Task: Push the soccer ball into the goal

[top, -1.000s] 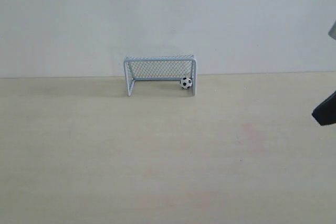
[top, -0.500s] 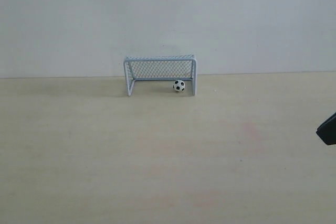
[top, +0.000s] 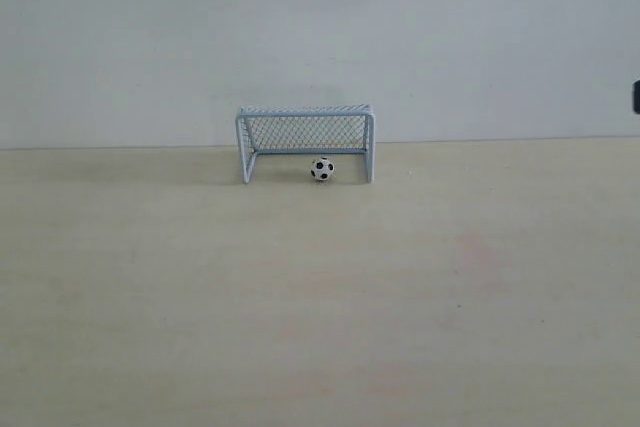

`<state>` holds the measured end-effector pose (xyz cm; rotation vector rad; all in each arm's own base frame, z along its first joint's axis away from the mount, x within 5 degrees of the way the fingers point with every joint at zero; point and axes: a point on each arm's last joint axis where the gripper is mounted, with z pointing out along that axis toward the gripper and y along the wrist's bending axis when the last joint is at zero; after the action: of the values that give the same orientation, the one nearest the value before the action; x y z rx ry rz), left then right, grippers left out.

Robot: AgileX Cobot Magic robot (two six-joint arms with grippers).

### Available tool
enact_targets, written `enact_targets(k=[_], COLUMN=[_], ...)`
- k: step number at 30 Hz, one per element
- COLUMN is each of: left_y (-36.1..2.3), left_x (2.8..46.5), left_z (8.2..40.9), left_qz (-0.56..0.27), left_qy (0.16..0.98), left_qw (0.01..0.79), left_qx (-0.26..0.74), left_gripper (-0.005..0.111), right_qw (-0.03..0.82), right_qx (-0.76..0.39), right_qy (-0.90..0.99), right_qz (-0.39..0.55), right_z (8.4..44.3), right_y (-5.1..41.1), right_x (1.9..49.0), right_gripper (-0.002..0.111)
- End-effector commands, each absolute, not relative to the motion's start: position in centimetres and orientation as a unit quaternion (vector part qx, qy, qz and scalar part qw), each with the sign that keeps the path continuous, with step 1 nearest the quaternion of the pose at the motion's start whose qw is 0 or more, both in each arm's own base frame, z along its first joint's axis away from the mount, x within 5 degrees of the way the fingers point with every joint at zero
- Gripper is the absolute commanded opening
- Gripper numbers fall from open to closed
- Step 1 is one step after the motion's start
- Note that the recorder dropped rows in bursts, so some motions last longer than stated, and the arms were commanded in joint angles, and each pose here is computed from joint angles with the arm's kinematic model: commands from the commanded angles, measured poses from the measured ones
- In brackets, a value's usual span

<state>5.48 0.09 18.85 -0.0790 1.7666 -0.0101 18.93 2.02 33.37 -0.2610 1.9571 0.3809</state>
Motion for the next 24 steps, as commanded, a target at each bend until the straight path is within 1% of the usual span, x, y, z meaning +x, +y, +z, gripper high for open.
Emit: enact_targets(k=[1,8,12,18,24], left_y=[0.1,0.1,0.1,0.1,0.1], left_x=[5.5,5.5,5.5,5.5,5.5], left_z=[18.7,18.7,18.7,18.7,18.7], left_qz=[-0.005,-0.005,-0.005,-0.005,-0.005], left_qy=[0.773,0.773,0.773,0.773,0.773], left_qw=[0.633,0.633,0.633,0.633,0.633], left_qx=[-0.038,-0.038,-0.038,-0.038,-0.038], left_gripper=[0.004,0.004,0.004,0.004,0.004], right_qw=[0.597,0.651,0.681,0.72,0.721], right_qx=[0.0,0.051,0.05,0.03,0.022], right_qy=[0.794,0.756,0.729,0.692,0.692], right_qz=[0.117,0.053,0.047,0.031,0.031], right_z=[31.1,26.5,24.8,25.0,25.0], right_y=[0.8,0.0,0.2,0.4,0.5], right_x=[15.8,10.2,7.9,6.4,6.3], right_gripper=[0.0,0.0,0.0,0.0,0.0])
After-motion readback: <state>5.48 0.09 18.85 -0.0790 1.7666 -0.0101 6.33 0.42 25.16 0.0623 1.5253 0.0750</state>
